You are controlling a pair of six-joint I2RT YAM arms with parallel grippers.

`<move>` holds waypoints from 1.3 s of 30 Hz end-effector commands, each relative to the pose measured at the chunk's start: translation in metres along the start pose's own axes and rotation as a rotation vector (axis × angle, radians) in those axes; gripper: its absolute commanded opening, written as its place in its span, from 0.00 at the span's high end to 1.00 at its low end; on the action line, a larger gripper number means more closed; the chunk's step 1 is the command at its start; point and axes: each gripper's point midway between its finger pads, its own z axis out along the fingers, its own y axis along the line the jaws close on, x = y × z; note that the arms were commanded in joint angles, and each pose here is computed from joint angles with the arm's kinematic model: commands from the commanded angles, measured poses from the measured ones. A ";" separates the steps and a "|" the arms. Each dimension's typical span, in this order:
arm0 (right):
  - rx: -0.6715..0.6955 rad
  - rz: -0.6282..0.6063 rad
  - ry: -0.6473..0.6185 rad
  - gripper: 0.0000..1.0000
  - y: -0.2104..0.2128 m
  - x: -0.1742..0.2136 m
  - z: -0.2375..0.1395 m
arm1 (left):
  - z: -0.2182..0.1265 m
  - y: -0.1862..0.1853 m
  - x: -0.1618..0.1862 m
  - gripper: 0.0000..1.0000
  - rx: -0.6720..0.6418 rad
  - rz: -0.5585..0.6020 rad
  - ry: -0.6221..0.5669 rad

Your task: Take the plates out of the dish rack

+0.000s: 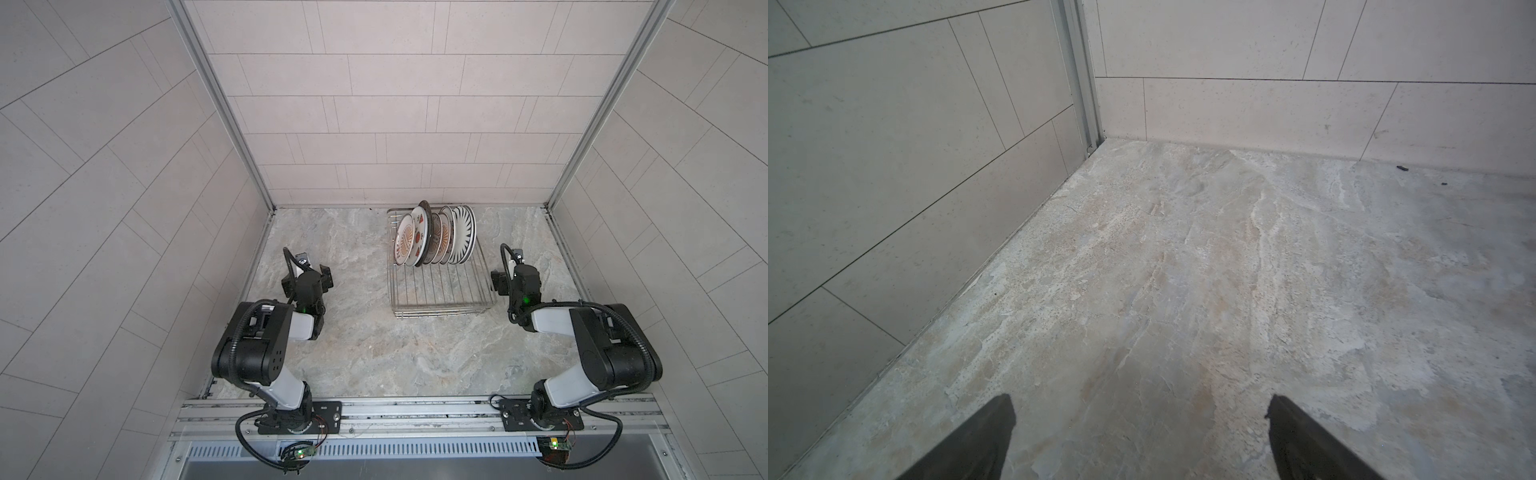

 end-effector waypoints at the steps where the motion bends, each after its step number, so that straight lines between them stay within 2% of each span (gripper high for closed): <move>1: 0.019 0.008 -0.028 0.00 -0.004 -0.009 -0.004 | -0.001 0.000 -0.001 0.00 -0.003 0.015 -0.004; 14: 0.038 0.008 -0.030 0.00 -0.008 -0.018 -0.010 | -0.009 -0.004 -0.005 0.00 0.027 0.023 -0.045; 23: 0.025 0.038 -0.101 0.00 -0.015 -0.048 -0.049 | -0.043 -0.005 -0.043 0.00 0.062 0.041 -0.116; 26: -0.016 0.079 -0.145 0.00 -0.016 -0.070 -0.071 | -0.063 -0.001 -0.073 0.00 0.086 -0.075 -0.173; 29: 0.004 0.271 -0.150 0.00 -0.029 -0.086 -0.097 | -0.086 0.006 -0.100 0.00 0.133 -0.338 -0.246; 31: 0.008 0.386 -0.109 0.00 -0.036 -0.092 -0.115 | -0.100 -0.001 -0.113 0.00 0.230 -0.453 -0.256; 33: -0.057 0.444 -0.084 0.00 -0.030 -0.103 -0.133 | -0.116 -0.018 -0.125 0.00 0.375 -0.503 -0.250; 35: -0.075 0.555 -0.044 0.00 -0.030 -0.101 -0.146 | -0.128 -0.028 -0.128 0.00 0.468 -0.564 -0.229; 36: -0.110 0.582 -0.034 0.00 -0.025 -0.101 -0.151 | -0.133 -0.031 -0.129 0.00 0.508 -0.600 -0.227; 38: -0.296 0.527 -0.068 0.00 0.003 -0.113 -0.161 | -0.139 -0.036 -0.125 0.00 0.567 -0.637 -0.246; 39: -0.351 0.539 -0.087 0.00 0.010 -0.118 -0.165 | -0.143 -0.035 -0.130 0.00 0.592 -0.660 -0.283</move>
